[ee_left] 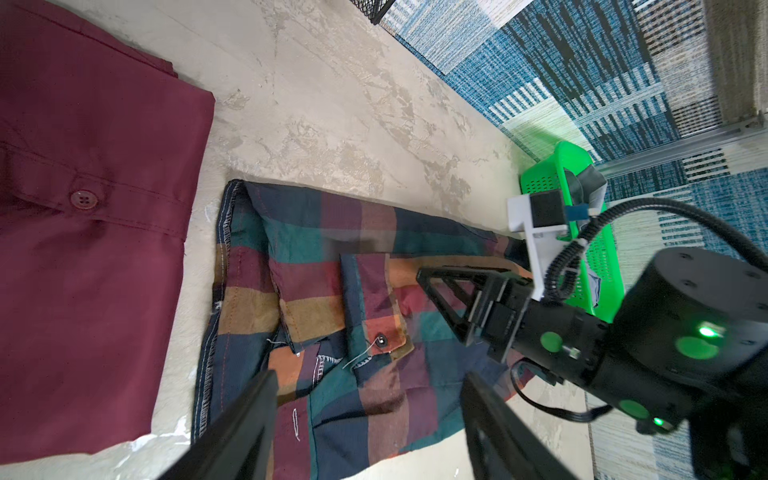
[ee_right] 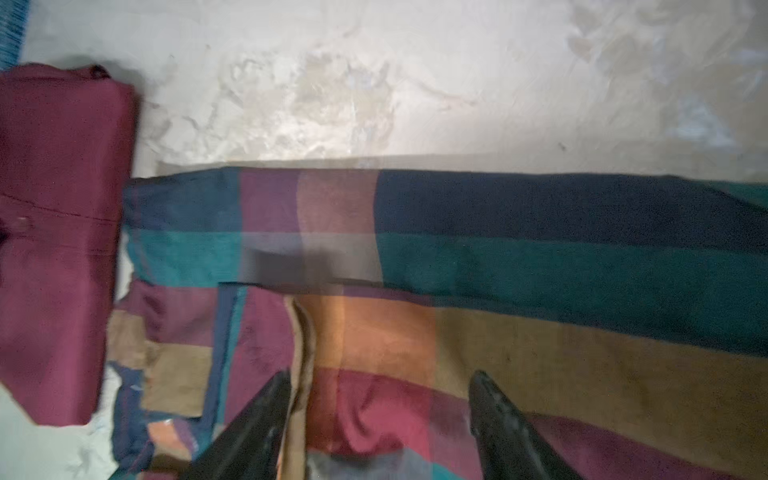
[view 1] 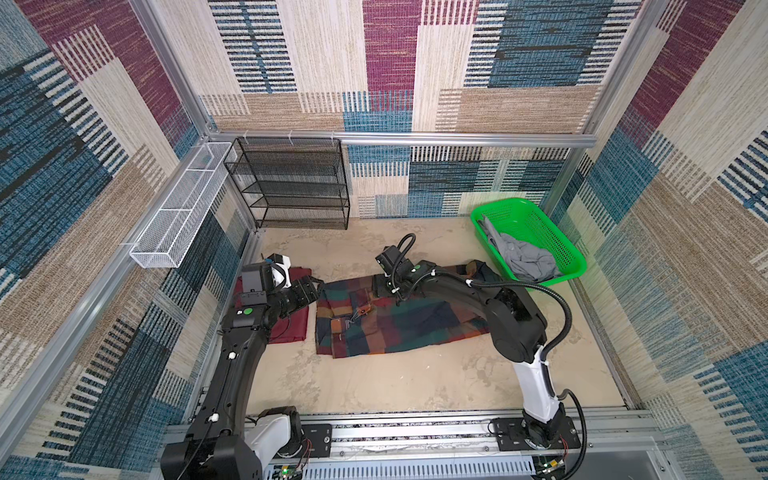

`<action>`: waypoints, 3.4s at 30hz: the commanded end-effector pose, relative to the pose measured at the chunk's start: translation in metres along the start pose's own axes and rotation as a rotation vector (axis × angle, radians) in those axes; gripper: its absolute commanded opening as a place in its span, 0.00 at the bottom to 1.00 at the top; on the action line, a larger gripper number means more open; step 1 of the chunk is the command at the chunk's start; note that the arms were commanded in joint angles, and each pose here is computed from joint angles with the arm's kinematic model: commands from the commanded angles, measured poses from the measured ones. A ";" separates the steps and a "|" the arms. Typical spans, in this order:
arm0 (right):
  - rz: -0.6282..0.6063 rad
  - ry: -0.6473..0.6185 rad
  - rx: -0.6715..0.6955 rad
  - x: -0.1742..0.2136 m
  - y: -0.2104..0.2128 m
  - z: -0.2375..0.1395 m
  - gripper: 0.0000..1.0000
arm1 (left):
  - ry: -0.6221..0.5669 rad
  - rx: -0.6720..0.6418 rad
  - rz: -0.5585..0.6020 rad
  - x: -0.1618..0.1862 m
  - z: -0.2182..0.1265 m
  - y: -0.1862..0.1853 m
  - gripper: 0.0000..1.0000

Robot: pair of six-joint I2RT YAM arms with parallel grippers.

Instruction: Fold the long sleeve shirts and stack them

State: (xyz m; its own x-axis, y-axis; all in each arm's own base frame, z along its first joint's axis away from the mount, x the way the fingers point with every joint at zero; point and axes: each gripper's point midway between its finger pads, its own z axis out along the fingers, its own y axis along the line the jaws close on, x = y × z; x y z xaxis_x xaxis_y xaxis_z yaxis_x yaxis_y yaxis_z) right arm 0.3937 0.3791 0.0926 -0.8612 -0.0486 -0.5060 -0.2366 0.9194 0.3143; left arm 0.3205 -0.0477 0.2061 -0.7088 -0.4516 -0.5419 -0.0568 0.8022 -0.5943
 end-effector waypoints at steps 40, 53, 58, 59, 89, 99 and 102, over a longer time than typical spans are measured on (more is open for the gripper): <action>-0.091 0.137 -0.487 0.001 0.120 -0.031 0.63 | -0.026 -0.010 0.038 -0.002 -0.008 0.000 0.72; 0.316 -0.033 -0.147 -0.063 -0.179 -0.032 0.63 | 0.116 0.137 -0.039 0.012 0.034 -0.020 0.72; 0.461 -0.059 -0.030 -0.038 -0.249 -0.020 0.62 | 0.210 0.098 -0.090 0.026 0.064 -0.014 0.70; 0.476 -0.059 -0.014 -0.033 -0.257 -0.016 0.62 | 0.225 0.094 -0.110 0.029 0.069 -0.011 0.70; 0.683 -0.047 0.185 0.093 -0.289 -0.104 0.69 | 0.413 -0.072 -0.305 0.051 0.146 0.029 0.67; 0.649 -0.012 0.110 0.059 -0.292 -0.063 0.68 | 0.464 -0.110 -0.376 0.117 0.136 0.044 0.67; 0.638 0.010 0.038 0.045 -0.284 -0.047 0.68 | 0.449 -0.115 -0.390 0.136 0.121 0.043 0.67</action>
State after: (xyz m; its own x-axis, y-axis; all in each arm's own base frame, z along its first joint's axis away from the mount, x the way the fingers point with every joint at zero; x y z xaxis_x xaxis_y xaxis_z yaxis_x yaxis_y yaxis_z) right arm 0.4148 0.0848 0.0380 -0.7750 0.5398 -0.3288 0.3276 0.7879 0.5214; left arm 0.3208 -0.1244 0.0397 -0.8744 -0.4853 0.0019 -0.3750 0.6732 -0.6373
